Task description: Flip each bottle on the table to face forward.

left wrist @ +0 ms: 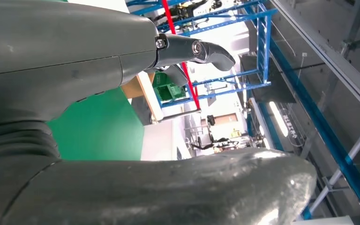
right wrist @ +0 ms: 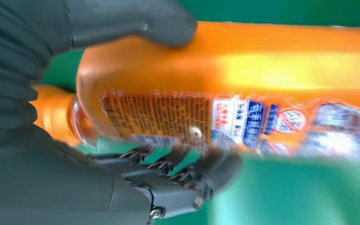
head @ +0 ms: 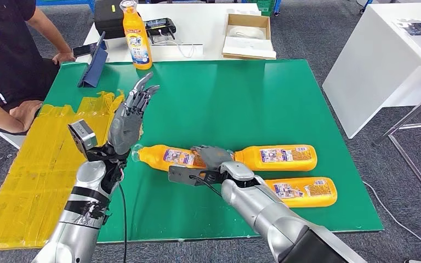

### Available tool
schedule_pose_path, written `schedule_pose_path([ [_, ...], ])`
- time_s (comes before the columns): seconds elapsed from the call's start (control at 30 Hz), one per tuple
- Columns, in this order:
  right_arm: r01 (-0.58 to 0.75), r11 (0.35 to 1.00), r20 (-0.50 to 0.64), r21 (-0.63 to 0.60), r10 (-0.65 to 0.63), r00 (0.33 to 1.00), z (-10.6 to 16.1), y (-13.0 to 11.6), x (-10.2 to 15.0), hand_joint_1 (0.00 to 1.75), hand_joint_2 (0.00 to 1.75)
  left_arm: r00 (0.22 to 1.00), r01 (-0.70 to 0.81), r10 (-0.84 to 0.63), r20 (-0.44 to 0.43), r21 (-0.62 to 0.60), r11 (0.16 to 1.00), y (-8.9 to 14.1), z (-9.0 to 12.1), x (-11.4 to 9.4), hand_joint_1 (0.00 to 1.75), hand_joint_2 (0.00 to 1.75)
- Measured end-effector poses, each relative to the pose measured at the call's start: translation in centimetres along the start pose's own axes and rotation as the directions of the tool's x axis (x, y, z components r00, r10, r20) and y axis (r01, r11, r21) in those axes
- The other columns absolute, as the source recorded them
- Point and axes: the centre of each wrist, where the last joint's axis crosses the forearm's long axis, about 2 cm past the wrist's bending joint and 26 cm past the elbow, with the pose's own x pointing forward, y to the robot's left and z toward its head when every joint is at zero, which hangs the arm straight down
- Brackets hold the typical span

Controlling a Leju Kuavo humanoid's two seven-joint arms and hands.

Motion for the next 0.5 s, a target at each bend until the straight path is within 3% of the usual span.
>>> schedule_pose_path([
  [0.5,-0.033,0.999,-0.061,0.043,0.036,0.998,0.10,1.20,-0.90,0.00,1.75,1.000,-0.004,0.004,0.001,-0.011,1.000,-0.34,0.08,0.02,0.00,0.00],
])
